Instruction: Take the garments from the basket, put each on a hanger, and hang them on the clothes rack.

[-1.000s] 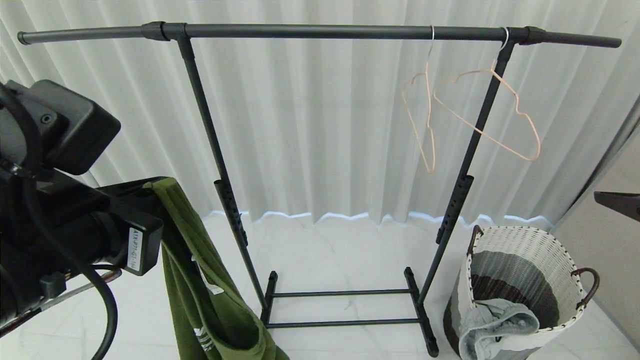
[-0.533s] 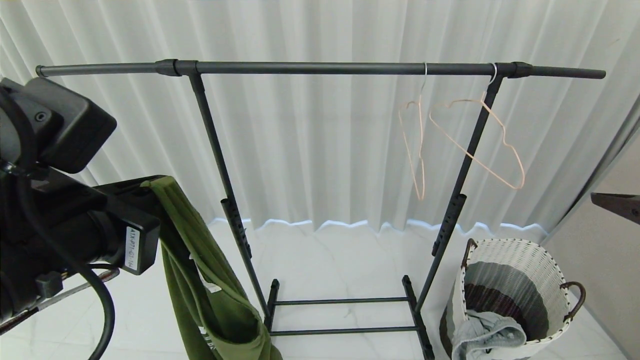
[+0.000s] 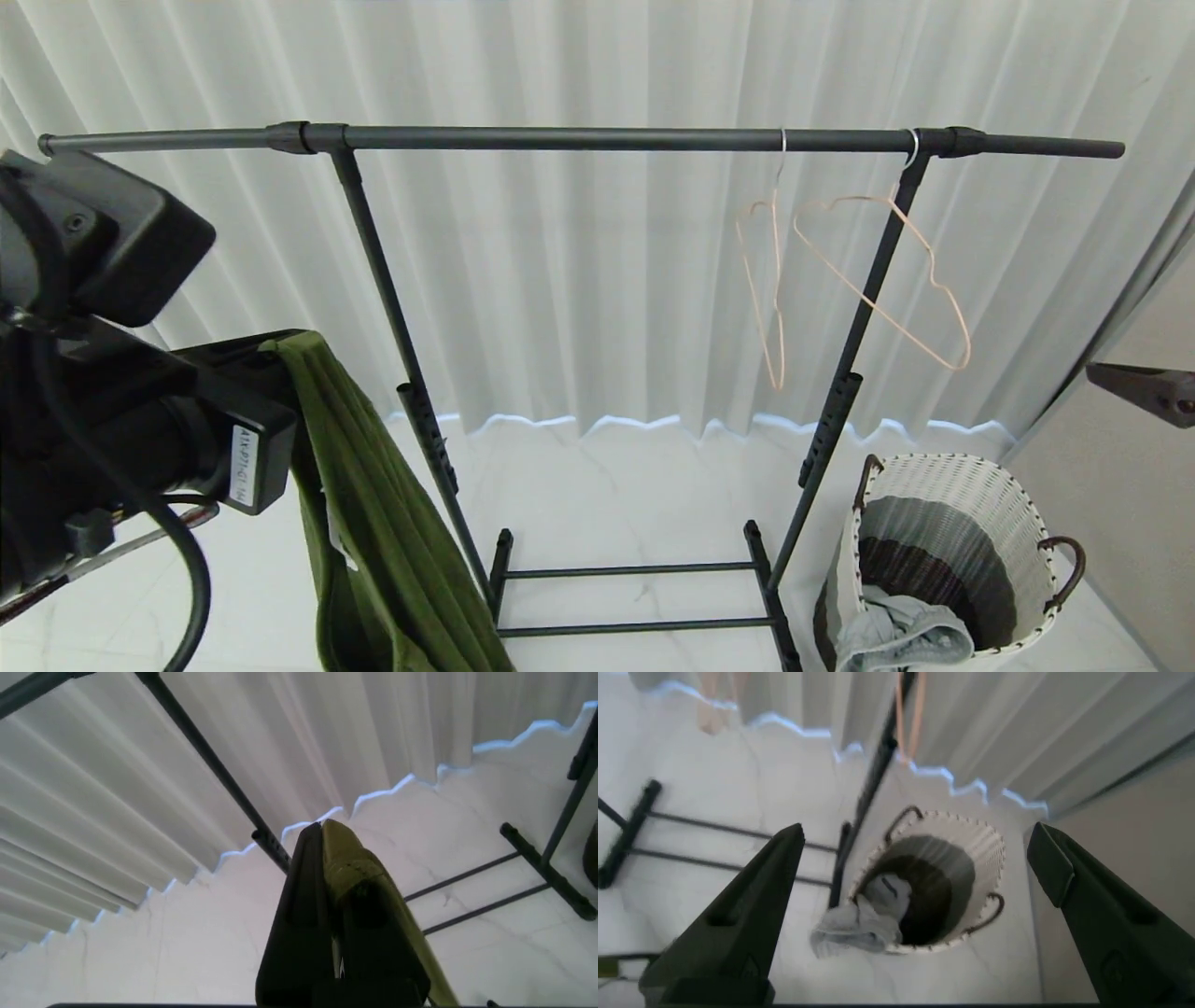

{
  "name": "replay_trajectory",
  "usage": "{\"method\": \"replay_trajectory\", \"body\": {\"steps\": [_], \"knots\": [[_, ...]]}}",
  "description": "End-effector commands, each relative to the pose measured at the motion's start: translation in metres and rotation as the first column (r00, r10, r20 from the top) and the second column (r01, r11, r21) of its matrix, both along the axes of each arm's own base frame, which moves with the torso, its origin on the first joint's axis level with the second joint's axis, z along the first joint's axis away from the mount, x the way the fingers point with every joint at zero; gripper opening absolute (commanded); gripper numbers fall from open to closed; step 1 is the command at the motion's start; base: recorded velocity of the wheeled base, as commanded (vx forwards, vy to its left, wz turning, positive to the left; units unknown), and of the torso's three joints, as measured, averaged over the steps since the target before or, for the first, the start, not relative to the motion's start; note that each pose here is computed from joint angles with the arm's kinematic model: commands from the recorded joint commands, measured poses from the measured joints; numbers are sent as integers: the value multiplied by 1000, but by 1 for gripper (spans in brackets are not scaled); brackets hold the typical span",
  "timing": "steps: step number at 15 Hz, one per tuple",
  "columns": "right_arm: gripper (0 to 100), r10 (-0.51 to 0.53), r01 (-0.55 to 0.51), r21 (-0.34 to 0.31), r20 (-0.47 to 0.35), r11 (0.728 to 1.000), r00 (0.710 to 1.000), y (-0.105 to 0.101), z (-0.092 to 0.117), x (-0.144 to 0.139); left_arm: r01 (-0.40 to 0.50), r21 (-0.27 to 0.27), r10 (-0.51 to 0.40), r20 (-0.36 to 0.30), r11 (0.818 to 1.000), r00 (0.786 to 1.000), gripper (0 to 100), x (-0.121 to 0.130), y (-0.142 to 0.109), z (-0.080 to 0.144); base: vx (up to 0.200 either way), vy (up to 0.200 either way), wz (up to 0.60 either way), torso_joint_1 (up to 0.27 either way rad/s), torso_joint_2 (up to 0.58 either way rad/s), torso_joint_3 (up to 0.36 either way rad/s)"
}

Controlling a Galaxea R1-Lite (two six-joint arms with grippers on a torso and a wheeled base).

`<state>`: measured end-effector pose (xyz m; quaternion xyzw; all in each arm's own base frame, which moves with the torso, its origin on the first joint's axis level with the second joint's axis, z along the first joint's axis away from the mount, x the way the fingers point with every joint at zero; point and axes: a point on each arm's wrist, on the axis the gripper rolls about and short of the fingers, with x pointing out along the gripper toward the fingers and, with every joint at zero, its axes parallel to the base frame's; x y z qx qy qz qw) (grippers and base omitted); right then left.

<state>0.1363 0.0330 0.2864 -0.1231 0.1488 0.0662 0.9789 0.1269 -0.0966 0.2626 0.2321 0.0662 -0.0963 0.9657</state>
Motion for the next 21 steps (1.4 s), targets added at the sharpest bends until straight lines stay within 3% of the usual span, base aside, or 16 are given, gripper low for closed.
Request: {"method": "replay_trajectory", "body": {"steps": [1, 5, 8, 11, 16, 21], "knots": [[100, 2, -2, -2, 4, 1000, 1000, 0, 0, 0, 1, 0, -1, -1, 1000, 1000, 0, 0, 0, 0, 0, -200, 0, 22, 7, -7], [100, 12, -12, 6, 10, 1000, 1000, 1, 1, 0, 0, -3, 0, -1, 1000, 1000, 0, 0, 0, -1, 50, -100, 0, -1, -1, 2], [100, 112, -115, 52, 45, 992, 993, 3, 5, 1, -1, -7, 1, 7, 1000, 1000, 0, -4, 4, 0, 0, 0, 0, 0, 0, 0], [100, 148, -150, 62, 38, 987, 988, 4, 4, 3, -1, -14, 1, 13, 1000, 1000, 0, -5, 5, 1, 0, 0, 0, 0, 0, 0], [100, 162, -163, 69, 23, 984, 987, 6, 2, 6, -2, -12, 3, 12, 1000, 1000, 0, -5, 5, 1, 200, 0, 0, -2, 1, 2], [100, 159, -154, 143, -21, 978, 987, 13, -3, 17, -2, -10, 3, 9, 1000, 1000, 0, -5, 5, 0, 200, 0, 0, 3, 3, -1]]}}
